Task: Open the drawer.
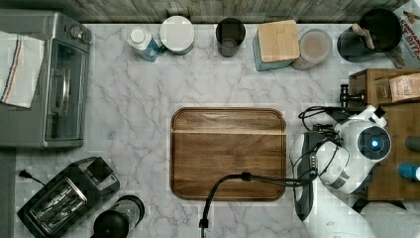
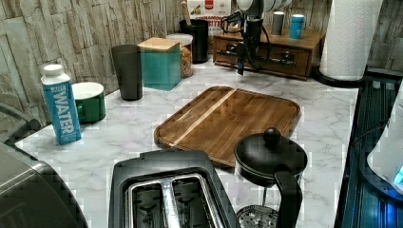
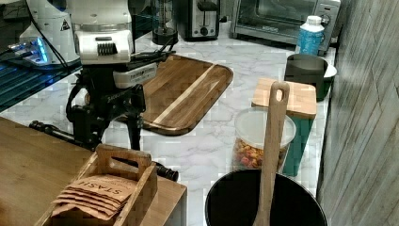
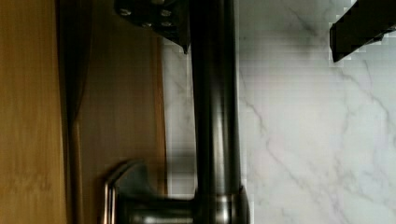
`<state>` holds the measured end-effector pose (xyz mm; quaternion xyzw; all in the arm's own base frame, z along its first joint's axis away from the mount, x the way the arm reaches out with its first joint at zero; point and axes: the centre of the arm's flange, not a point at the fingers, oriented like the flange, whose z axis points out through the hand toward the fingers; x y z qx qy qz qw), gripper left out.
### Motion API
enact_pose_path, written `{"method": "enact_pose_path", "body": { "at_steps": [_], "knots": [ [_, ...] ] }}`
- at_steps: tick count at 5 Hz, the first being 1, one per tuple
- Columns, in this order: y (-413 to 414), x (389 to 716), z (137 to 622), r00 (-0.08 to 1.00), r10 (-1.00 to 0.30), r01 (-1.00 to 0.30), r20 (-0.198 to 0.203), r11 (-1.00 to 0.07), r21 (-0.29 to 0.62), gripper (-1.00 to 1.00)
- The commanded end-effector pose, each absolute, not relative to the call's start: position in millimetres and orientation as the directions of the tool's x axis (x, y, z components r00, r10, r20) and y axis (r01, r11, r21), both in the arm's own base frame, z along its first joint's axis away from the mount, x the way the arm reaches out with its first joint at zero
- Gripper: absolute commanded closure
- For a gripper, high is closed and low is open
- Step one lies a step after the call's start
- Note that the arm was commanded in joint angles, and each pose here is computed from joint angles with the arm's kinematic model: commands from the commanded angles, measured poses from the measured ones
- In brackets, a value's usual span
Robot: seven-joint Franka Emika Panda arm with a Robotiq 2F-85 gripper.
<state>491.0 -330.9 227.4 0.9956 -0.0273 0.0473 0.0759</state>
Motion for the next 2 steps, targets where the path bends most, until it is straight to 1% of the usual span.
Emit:
{"method": "enact_pose_path", "body": {
  "at_steps": [1,2],
  "knots": [
    [-281.7,501.7,241.6,0.993,0.103,0.102,0.059,-0.994,0.027,-1.0],
    [-234.1,513.4,247.7,0.987,0.159,0.16,0.039,-0.987,-0.032,-1.0]
  ]
}}
